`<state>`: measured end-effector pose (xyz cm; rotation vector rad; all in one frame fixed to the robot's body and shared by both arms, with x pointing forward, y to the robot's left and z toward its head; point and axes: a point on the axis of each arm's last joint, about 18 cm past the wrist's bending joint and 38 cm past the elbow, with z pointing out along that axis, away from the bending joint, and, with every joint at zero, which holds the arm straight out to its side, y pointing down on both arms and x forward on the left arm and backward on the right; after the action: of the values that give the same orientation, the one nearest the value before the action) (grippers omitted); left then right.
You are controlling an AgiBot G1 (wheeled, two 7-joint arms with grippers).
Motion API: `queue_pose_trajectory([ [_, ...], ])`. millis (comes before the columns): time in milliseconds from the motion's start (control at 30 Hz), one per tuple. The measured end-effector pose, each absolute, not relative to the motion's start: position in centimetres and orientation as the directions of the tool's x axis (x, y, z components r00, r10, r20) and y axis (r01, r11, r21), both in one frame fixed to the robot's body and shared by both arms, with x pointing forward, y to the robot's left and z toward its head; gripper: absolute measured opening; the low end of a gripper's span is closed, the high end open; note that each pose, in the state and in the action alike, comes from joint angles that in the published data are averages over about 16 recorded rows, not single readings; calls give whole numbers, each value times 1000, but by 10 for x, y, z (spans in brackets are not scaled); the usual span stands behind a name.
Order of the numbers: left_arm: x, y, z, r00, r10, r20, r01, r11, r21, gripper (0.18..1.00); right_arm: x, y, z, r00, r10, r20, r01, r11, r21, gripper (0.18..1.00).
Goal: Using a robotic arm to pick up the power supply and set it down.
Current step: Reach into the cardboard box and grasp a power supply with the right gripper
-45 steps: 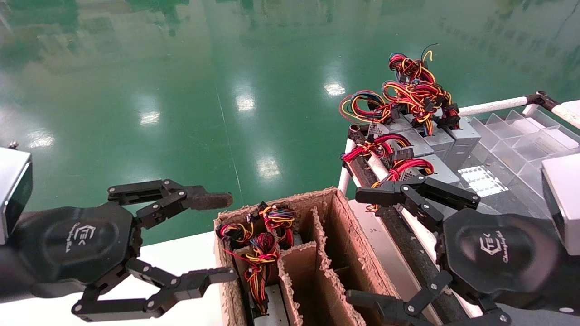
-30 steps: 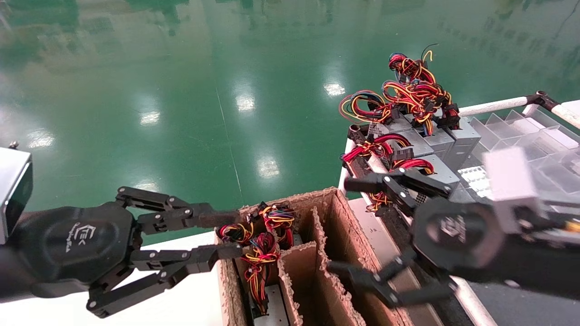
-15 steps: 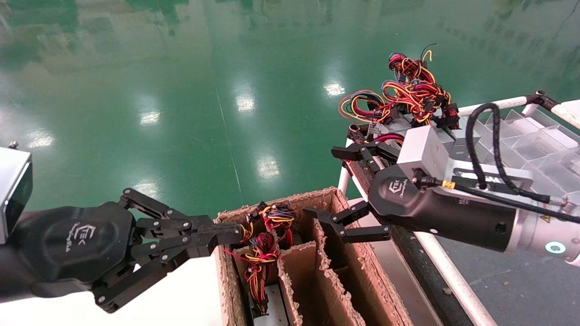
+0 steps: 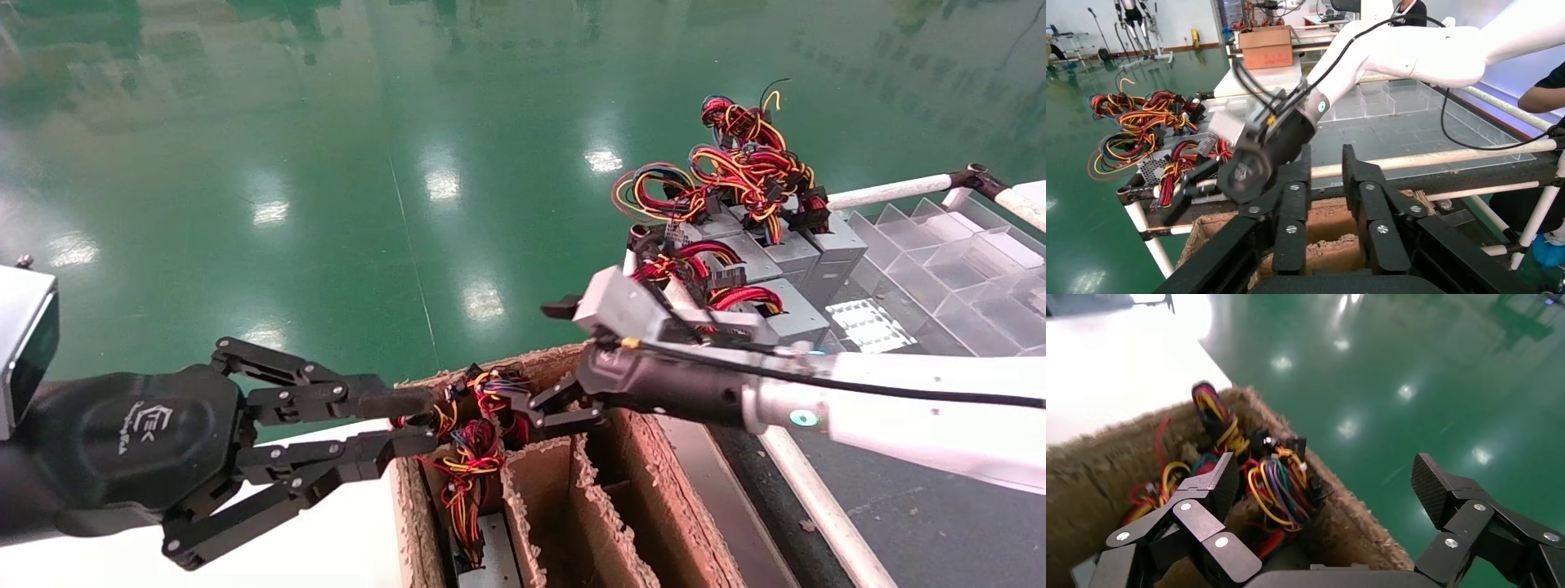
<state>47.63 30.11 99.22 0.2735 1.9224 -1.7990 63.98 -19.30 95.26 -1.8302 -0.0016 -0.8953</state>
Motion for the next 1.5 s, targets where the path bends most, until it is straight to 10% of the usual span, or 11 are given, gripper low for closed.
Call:
queue_pose_trajectory([
  [667,476,301,992,-860,-181,-477,464,111,-879,642,659,-174,940,687,-363,630,401,-534,-745,929],
  [1500,476,301,992,-860,-181,-477,464,111,-879,989,658,-169,926,661,-352,663,423,-554,-717,433],
])
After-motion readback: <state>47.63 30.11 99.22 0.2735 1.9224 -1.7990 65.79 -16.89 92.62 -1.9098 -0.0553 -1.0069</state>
